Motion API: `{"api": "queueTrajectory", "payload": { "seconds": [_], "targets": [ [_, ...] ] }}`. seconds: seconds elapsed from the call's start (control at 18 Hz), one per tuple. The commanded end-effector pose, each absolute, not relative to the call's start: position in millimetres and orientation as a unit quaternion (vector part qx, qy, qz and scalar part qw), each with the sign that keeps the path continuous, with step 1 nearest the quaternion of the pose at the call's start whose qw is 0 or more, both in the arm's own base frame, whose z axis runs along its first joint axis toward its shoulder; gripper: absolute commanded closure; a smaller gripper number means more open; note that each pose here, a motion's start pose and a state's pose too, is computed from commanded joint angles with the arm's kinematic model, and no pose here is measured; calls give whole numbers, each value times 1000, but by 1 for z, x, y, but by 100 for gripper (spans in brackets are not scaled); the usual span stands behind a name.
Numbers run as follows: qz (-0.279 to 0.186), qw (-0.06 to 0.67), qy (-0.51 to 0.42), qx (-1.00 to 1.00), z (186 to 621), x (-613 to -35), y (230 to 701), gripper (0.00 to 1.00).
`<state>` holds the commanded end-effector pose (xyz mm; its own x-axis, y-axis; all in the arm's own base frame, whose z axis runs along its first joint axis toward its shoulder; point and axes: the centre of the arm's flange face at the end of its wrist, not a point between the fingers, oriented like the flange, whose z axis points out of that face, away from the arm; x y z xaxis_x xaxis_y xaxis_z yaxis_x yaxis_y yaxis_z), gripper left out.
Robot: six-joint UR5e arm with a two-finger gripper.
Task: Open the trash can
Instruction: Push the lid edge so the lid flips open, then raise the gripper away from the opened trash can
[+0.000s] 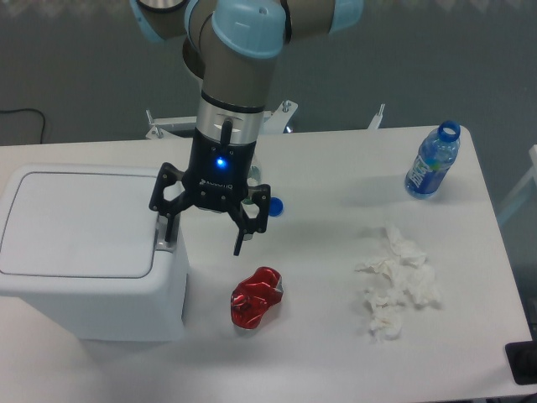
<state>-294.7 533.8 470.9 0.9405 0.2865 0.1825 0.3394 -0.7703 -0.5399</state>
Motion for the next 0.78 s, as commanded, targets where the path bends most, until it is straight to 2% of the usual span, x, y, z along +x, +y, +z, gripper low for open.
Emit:
{"api": "queueTrajectory", "payload": {
  "seconds": [0.33, 0.56, 0.78],
  "targets": [
    [-48, 300, -170, -938, 475, -295, 533, 0],
    [-44, 321, -175, -930, 500, -299, 517, 0],
    [-33, 347, -190, -918, 525, -327, 491, 0]
  ]
}}
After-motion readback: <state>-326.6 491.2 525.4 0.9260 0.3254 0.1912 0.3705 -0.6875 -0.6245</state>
